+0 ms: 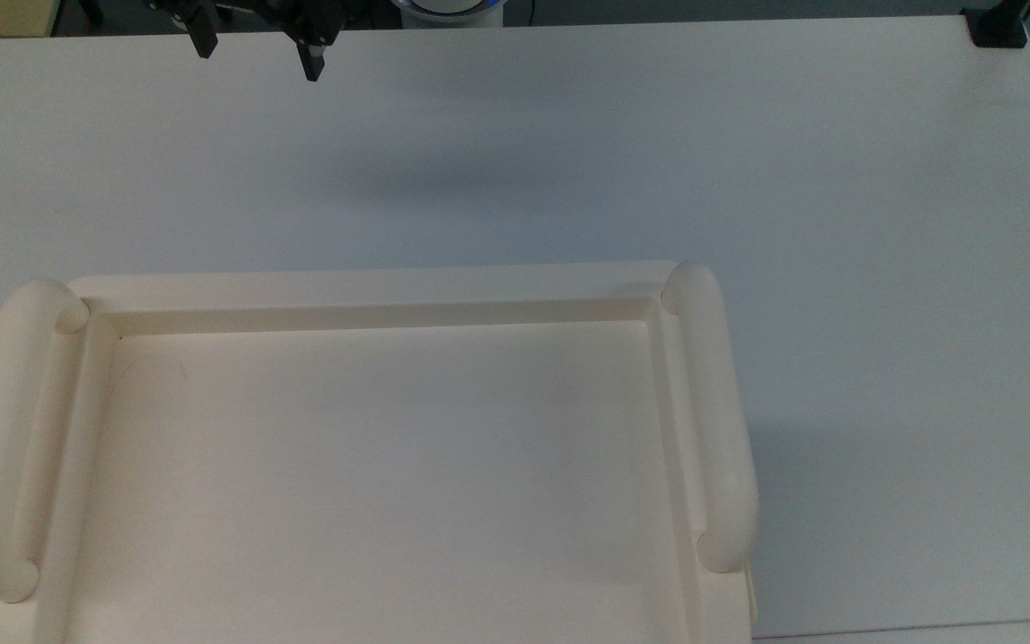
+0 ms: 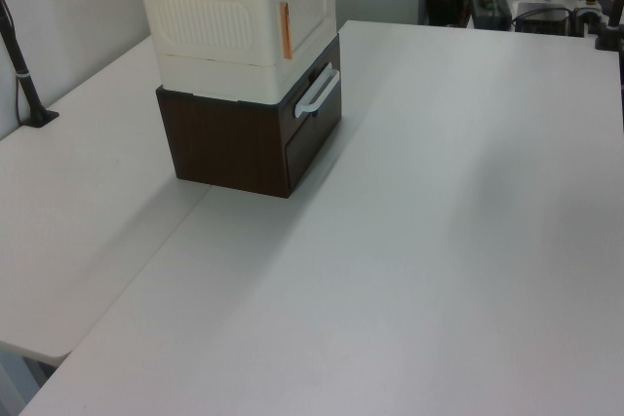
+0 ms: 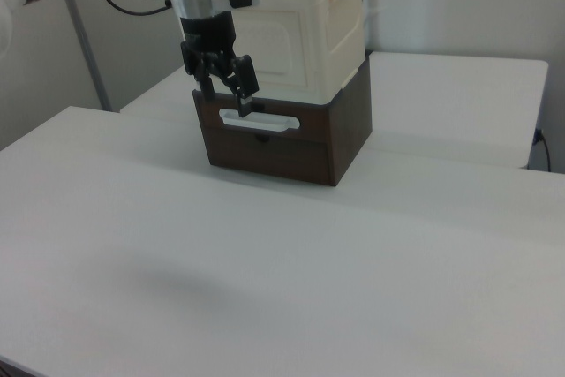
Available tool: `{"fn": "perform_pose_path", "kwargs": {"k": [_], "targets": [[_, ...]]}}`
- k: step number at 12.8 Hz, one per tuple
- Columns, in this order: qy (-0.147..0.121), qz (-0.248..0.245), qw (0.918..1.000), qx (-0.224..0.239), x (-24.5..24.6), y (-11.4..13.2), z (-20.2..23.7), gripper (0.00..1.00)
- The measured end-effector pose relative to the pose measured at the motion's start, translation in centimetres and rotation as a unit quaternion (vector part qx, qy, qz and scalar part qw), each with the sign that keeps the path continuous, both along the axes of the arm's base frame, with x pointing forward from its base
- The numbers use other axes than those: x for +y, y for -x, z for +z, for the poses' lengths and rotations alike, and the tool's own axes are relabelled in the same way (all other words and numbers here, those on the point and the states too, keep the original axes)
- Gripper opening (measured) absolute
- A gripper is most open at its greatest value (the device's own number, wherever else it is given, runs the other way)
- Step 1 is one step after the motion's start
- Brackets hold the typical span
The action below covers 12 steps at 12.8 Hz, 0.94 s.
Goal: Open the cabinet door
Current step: 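Move the gripper toward the edge of the cream cabinet door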
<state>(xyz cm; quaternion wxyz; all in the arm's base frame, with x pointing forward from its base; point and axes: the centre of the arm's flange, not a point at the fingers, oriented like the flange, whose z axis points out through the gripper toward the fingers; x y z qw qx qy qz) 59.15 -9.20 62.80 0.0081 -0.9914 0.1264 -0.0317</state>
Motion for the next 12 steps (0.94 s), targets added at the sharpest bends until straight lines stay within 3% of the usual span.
{"fn": "perform_pose_path", "kwargs": {"k": [4,12], "targets": [[-0.003,0.025,0.9991,0.034,-0.3,0.6,-1.3,1.0],[-0.002,0.024,0.9989,0.04,-0.3,0.3,-2.0,1.0]]}}
